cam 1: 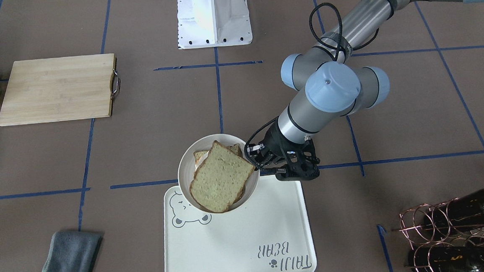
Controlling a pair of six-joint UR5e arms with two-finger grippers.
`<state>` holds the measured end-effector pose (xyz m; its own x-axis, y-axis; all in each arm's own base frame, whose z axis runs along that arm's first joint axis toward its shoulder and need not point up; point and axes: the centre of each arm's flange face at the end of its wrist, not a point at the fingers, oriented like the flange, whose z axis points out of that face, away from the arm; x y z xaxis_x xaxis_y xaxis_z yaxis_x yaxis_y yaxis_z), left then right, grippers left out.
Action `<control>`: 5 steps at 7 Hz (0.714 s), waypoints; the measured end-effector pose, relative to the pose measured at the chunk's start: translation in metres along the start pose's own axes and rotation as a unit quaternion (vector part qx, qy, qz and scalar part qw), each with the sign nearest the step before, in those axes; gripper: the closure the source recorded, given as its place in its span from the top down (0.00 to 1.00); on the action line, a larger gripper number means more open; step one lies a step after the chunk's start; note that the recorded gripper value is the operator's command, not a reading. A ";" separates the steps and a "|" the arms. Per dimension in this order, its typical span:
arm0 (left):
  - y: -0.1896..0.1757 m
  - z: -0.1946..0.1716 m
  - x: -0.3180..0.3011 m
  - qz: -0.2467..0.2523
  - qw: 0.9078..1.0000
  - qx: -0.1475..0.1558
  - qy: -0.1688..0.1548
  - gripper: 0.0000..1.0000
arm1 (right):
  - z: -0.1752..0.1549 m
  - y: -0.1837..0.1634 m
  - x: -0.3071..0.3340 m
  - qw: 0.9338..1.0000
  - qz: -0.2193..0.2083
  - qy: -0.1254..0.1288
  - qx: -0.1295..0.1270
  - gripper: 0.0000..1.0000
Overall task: Make sandwich and place on tray
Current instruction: 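Carry the plate with the left gripper farther from the robot onto the tray, then lower the plate onto the tray and open the left gripper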
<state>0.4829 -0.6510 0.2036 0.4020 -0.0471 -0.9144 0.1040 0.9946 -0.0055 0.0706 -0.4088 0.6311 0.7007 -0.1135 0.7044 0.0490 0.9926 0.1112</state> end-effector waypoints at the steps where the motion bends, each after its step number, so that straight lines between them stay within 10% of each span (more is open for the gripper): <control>1: -0.029 0.005 -0.001 -0.010 1.000 -0.003 -0.015 0.00 | 0.001 0.000 0.001 1.000 0.001 0.000 -0.001 1.00; 5: -0.080 0.041 -0.033 -0.007 1.000 0.003 -0.024 0.00 | 0.002 0.000 0.002 1.000 0.002 0.000 -0.002 1.00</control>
<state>0.4982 -0.7327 0.2512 0.4434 -0.0646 -0.8940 0.1152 0.9932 -0.0146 0.0704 -0.4088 0.6337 0.7002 -0.1090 0.7056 0.0484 0.9933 0.1054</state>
